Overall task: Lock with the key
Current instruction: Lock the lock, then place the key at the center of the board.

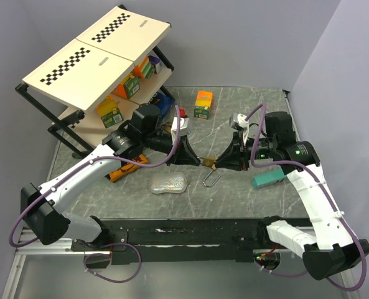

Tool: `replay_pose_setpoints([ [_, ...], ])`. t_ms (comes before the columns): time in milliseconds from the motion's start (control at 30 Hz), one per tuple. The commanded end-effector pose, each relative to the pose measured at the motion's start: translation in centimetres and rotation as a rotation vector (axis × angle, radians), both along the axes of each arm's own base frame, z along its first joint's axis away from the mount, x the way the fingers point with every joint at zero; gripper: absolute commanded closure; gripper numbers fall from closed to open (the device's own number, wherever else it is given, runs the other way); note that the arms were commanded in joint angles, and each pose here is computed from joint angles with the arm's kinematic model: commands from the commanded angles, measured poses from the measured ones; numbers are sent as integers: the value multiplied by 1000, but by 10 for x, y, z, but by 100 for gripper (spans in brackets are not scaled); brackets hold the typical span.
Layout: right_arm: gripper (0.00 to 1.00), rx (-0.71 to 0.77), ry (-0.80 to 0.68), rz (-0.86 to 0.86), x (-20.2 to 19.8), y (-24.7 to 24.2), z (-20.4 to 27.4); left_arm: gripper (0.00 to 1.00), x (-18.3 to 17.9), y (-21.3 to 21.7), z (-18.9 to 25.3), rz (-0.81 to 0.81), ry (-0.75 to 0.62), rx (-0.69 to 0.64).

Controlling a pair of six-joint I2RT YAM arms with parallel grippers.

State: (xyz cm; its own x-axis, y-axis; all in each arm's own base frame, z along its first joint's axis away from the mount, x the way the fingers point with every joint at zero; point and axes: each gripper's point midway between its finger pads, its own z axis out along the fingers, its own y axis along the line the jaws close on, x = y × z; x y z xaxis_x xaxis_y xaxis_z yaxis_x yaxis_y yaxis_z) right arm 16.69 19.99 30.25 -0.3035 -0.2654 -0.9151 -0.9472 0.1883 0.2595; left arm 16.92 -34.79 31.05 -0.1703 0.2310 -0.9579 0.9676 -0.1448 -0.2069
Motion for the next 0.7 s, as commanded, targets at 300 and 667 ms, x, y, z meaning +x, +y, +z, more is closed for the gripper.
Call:
replay_pose_setpoints([
  [300,100,31,-32,-2,-3,-10,12,99,2,14,15,15,-36,-55],
  [667,100,-43,44,-260,48,-61,-20,99,10,27,7,62,-52,-34],
])
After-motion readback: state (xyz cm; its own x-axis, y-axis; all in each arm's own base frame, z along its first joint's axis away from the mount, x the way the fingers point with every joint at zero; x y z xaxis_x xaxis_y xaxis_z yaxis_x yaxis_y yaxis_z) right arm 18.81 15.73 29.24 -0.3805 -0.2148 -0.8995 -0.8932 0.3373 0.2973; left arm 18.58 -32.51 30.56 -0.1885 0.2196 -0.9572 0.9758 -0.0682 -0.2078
